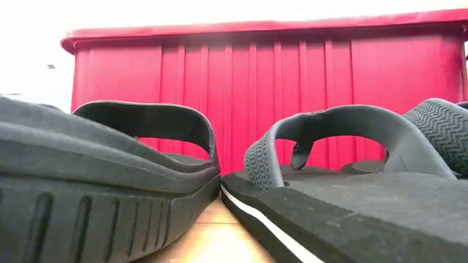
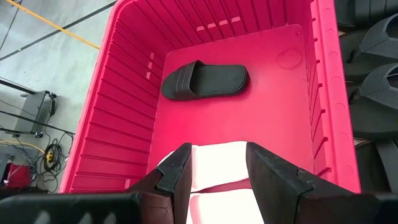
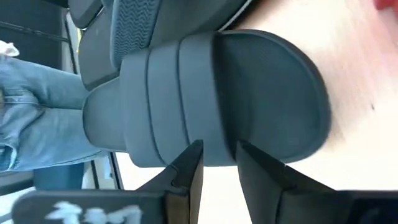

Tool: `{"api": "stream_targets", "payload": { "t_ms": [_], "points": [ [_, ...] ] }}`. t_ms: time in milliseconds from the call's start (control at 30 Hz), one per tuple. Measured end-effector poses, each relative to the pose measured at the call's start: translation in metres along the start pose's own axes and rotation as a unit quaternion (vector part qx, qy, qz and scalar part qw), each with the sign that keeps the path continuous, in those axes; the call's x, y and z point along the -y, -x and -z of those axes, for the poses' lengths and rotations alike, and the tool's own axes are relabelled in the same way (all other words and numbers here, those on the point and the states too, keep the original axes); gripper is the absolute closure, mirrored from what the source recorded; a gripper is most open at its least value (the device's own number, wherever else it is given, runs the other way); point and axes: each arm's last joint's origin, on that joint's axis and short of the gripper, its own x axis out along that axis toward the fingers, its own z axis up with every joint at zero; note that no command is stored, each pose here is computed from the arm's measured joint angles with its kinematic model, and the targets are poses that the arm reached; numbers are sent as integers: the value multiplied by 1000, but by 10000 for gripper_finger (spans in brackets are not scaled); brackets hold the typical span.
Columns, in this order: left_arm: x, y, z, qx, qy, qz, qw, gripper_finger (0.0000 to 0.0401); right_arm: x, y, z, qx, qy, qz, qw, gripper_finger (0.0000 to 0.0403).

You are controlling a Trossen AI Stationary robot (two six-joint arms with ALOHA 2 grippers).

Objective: Pick and place slides into bin
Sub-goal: Put the right black slide into the bin

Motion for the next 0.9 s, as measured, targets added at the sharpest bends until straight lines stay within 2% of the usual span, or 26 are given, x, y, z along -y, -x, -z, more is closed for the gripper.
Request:
{"api": "stream_targets", "payload": {
  "t_ms": [233,333,467,567,900],
  "points": [
    [0,0,0,0,2,0,1000,254,19,-2,4,17,-20,-80,996,316],
    [0,0,0,0,3,0,1000,254,31,-9,8,21,-51,-119,991,316],
    [0,0,0,0,5,0,1000,254,41,-15,11,30,-73,-183,980,316],
    [0,0,0,0,6,0,1000,254,33,-11,8,36,-91,-239,966,316],
    [0,0,0,0,6,0,1000,254,38,-13,9,38,-83,-211,973,316]
  ]
}}
